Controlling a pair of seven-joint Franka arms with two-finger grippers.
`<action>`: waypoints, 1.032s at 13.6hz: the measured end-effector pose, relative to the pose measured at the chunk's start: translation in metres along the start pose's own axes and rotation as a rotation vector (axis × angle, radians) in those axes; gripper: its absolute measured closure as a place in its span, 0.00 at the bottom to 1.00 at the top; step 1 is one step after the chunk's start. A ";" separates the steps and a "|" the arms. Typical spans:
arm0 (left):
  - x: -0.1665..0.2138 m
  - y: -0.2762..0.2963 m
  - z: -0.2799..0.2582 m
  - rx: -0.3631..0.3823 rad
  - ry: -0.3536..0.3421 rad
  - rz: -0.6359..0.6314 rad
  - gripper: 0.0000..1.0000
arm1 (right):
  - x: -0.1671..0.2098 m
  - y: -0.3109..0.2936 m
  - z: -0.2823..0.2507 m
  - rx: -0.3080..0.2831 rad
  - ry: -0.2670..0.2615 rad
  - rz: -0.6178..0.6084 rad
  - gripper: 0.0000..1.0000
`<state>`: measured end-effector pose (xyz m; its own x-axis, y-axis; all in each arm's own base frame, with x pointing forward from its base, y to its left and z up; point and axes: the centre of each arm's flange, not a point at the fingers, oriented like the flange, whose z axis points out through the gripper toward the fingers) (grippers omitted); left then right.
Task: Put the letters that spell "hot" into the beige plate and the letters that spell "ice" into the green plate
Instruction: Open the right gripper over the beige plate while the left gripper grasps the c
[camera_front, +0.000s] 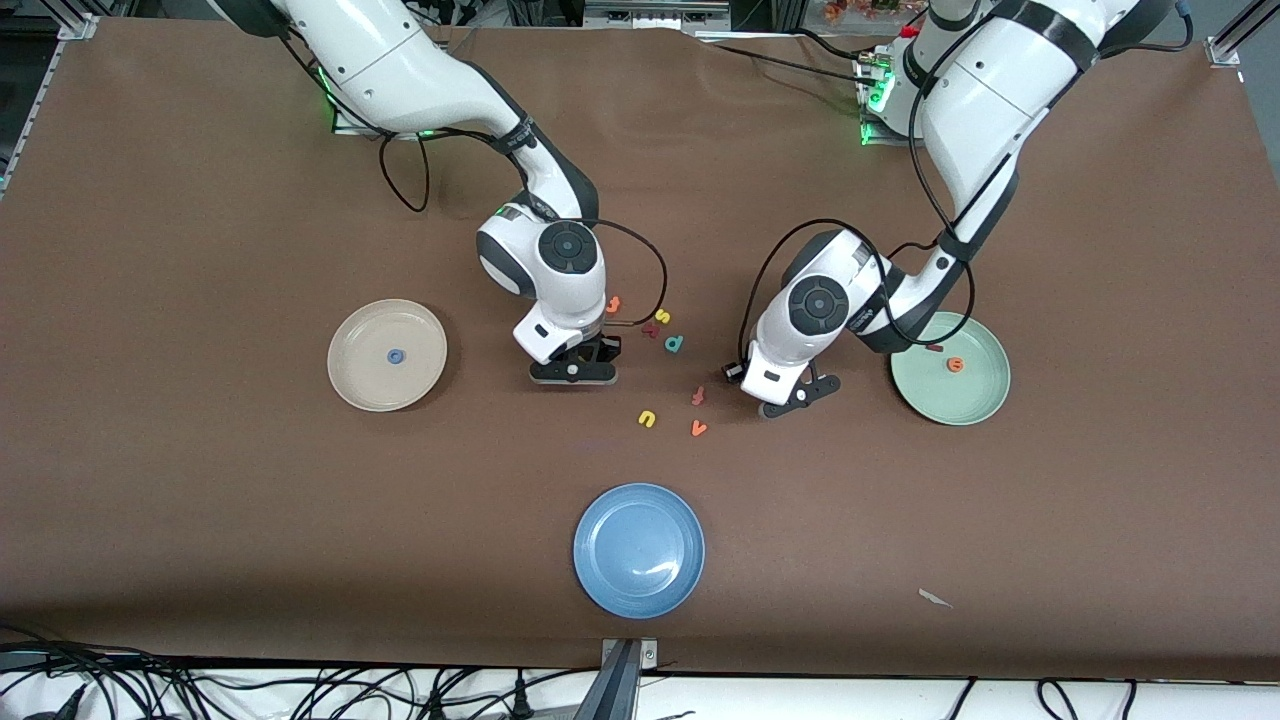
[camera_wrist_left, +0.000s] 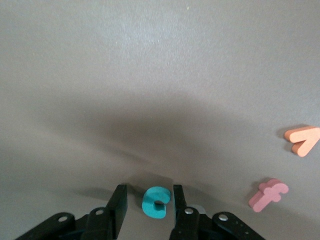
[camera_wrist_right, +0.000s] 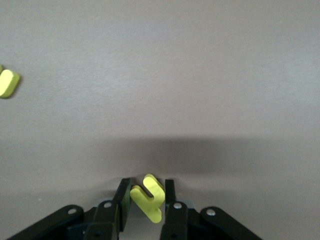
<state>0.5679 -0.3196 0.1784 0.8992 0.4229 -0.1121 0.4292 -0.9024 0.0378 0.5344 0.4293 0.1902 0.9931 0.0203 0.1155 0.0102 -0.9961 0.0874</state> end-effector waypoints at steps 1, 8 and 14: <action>0.000 0.000 0.001 0.000 -0.001 -0.001 0.56 | 0.005 0.006 -0.010 -0.013 -0.003 -0.007 0.69; -0.001 0.001 0.006 0.004 -0.007 -0.004 0.58 | 0.044 0.121 -0.077 -0.017 -0.083 -0.111 0.69; -0.001 0.001 0.004 0.002 -0.005 -0.007 0.78 | 0.038 0.262 -0.057 -0.050 -0.187 -0.207 0.69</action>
<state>0.5673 -0.3217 0.1741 0.8959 0.4284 -0.1177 0.4349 -0.8998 0.0350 0.5681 0.1735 0.2739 0.9748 0.2023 -0.0940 0.2140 -0.9668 0.1393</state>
